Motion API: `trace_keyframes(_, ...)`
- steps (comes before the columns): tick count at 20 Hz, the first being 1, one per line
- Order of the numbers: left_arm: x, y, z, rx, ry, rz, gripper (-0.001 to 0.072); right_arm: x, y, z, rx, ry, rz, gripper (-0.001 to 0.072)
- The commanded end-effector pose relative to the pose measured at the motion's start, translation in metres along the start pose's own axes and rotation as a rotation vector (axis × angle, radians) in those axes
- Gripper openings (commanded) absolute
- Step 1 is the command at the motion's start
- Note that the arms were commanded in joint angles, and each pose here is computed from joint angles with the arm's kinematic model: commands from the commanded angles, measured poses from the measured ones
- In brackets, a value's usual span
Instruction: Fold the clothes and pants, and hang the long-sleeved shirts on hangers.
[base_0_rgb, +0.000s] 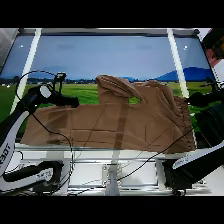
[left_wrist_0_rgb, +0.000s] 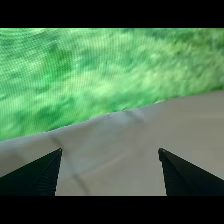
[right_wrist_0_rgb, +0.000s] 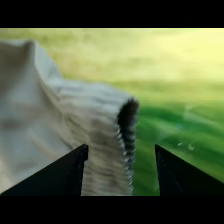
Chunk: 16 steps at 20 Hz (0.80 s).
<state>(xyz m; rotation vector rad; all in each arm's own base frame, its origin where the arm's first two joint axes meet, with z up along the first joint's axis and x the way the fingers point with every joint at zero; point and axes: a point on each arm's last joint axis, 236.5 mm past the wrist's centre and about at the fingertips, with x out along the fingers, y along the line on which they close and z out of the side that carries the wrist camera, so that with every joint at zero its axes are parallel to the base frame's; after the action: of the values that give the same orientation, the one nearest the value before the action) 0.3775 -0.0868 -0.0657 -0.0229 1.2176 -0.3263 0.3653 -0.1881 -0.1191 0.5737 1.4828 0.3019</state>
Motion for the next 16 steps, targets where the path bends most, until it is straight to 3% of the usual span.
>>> trace_keyframes(1,0.0,-0.002,0.002,-0.001,-0.006,-0.005,0.0702,0.011,0.01,-0.015,0.027,0.05,0.059,0.0557)
trace_keyframes(10,0.001,-0.028,0.013,-0.107,-0.046,-0.114,0.0702,0.031,0.037,-0.006,0.051,0.014,0.185,0.0536)
trace_keyframes(11,0.004,-0.031,0.011,-0.105,-0.037,-0.119,0.0703,0.034,0.037,-0.002,0.042,0.003,0.175,0.0437)
trace_keyframes(14,0.017,-0.049,0.005,-0.106,-0.003,-0.157,0.0707,0.035,0.052,0.008,-0.022,-0.03,0.213,0.0401)
trace_keyframes(16,0.023,-0.063,0.01,-0.156,-0.012,-0.205,0.071,0.034,0.057,0.011,-0.023,-0.04,0.23,0.029)
